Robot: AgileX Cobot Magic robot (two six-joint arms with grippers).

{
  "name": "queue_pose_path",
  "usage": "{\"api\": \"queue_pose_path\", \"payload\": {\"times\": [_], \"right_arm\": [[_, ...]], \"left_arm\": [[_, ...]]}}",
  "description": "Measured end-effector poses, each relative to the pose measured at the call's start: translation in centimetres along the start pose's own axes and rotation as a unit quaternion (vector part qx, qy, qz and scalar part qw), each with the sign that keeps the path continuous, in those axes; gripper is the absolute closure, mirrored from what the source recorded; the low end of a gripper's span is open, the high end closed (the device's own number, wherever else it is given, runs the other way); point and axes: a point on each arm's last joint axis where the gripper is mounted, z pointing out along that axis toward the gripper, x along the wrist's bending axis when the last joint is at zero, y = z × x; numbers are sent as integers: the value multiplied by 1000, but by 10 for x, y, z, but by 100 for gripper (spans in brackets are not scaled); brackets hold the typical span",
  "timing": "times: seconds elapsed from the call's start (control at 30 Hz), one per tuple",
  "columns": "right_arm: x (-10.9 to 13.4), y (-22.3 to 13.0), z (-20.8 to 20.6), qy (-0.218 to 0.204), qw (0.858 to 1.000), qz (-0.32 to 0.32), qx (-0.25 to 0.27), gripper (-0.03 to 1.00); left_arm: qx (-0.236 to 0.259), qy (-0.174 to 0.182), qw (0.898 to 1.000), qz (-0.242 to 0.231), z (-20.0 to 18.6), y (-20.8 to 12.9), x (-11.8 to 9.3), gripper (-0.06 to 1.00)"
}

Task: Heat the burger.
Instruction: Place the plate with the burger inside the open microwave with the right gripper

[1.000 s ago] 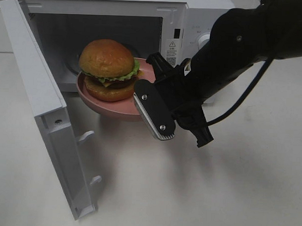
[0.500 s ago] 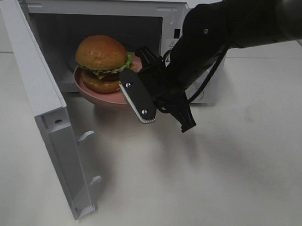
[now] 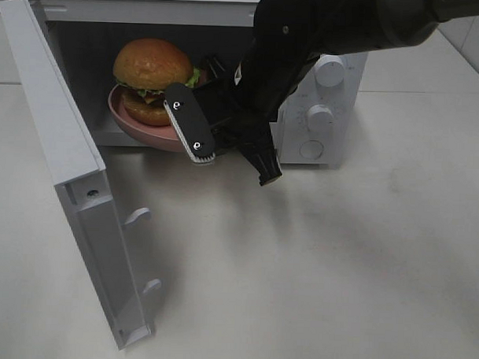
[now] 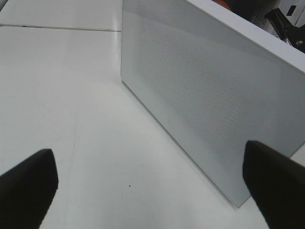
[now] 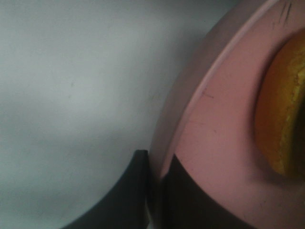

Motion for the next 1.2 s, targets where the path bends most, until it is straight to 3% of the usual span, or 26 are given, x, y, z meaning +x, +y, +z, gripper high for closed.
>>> {"api": "queue_pose_path", "payload": {"times": [0.7, 1.2], "right_arm": [[-32, 0, 32, -10, 998, 62, 19, 90], [-52, 1, 50, -23, 997, 71, 29, 90]], "left_arm": [[0, 0, 1000, 0, 0, 0, 0, -3], [0, 0, 1000, 0, 0, 0, 0, -3]]}}
